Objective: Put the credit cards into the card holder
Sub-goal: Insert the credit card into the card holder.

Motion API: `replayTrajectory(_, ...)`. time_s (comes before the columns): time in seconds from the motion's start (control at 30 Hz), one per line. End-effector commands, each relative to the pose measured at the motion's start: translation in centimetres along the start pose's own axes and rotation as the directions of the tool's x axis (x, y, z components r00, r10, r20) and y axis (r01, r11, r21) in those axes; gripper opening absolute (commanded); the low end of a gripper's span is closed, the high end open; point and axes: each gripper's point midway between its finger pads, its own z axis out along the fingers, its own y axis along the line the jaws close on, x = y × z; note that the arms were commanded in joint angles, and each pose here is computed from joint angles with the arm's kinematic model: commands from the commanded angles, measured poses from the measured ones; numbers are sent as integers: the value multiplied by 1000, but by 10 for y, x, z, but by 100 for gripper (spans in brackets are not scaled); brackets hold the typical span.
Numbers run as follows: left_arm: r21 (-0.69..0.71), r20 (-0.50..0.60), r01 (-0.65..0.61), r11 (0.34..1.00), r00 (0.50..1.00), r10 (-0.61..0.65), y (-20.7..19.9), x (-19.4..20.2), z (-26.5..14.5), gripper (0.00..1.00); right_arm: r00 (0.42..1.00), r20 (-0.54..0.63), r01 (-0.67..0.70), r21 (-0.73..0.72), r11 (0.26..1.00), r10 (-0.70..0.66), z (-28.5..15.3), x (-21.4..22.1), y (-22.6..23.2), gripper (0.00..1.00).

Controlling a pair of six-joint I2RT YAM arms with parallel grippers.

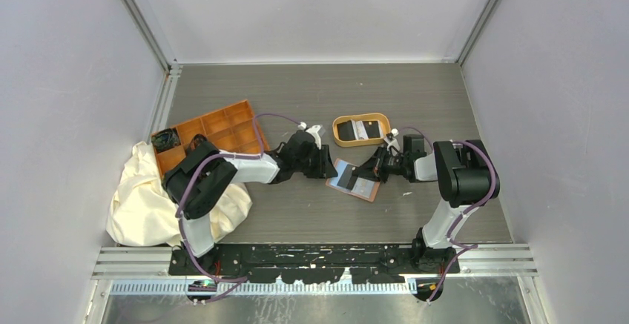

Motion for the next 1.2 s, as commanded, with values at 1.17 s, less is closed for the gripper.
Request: replayTrajectory(1.17,-16,47,-449,893,892,449,-114,22,35,36,999,5,50,52,997,-50,1,-10,-3,15)
